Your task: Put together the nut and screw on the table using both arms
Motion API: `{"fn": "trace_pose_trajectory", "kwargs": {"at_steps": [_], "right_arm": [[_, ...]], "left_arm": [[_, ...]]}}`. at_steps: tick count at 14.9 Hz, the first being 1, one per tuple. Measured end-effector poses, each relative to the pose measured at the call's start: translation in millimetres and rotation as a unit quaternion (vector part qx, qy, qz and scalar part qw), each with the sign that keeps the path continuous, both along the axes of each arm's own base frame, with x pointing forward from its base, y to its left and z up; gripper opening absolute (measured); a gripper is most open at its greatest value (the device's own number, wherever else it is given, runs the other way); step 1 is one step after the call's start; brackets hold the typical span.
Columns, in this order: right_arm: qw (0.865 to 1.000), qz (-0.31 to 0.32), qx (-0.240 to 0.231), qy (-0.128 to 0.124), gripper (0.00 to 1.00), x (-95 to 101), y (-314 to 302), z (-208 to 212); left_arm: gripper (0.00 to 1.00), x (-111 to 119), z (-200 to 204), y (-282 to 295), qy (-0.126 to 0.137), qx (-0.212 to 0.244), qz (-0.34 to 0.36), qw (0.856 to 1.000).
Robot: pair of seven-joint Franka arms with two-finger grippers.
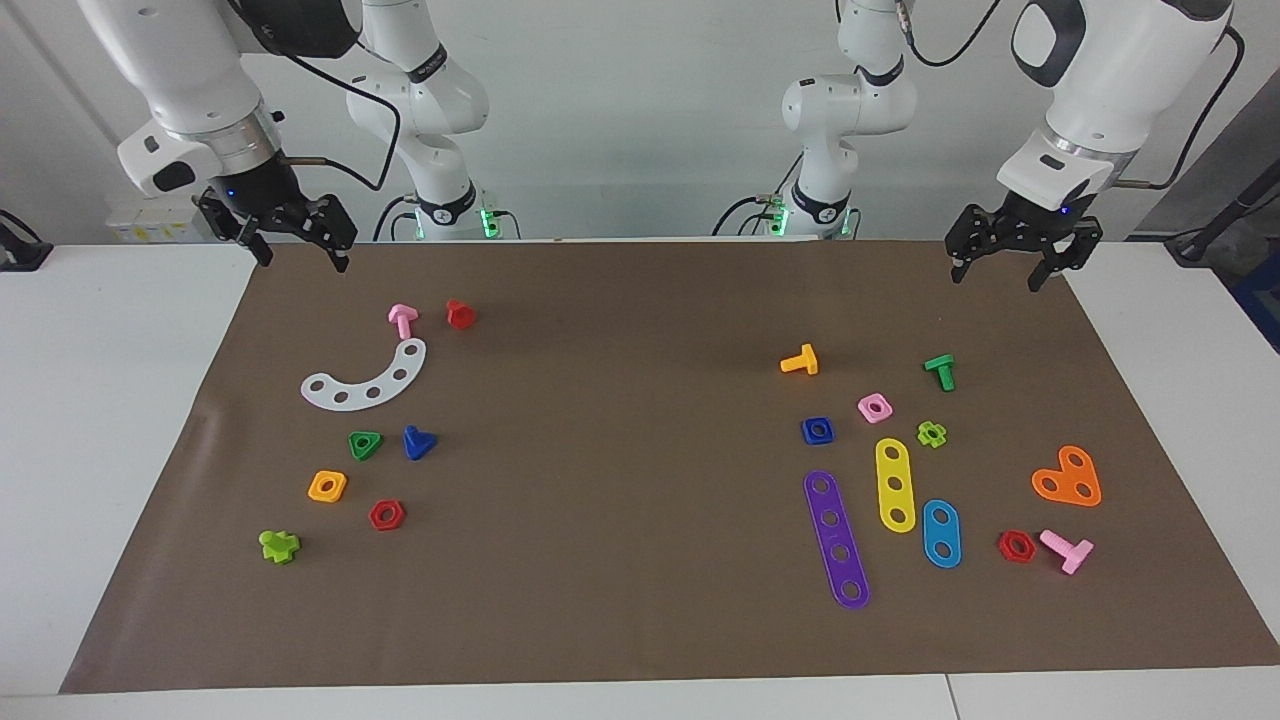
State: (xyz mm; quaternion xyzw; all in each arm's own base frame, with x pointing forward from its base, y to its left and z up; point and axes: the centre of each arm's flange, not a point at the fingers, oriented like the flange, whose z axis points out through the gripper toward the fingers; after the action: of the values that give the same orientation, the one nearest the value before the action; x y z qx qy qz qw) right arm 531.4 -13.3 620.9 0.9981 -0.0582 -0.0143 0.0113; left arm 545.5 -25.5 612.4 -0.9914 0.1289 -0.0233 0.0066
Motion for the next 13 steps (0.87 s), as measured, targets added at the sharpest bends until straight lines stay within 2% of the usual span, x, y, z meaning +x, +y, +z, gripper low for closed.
{"fn": "trace_pose_trajectory", "kwargs": {"at_steps": [9, 13], "right_arm": [[1.000, 0.006, 0.000, 0.006, 1.00, -2.3, 6.2, -0.6], [1.000, 0.022, 0.000, -0.019, 1.00, 8.4, 15.0, -23.4]], "left_arm": [[1.00, 0.0, 0.1, 1.4, 0.000, 0.000, 0.001, 1.000], [1.00, 0.0, 0.1, 1.7, 0.000, 0.000, 0.002, 1.000]]}}
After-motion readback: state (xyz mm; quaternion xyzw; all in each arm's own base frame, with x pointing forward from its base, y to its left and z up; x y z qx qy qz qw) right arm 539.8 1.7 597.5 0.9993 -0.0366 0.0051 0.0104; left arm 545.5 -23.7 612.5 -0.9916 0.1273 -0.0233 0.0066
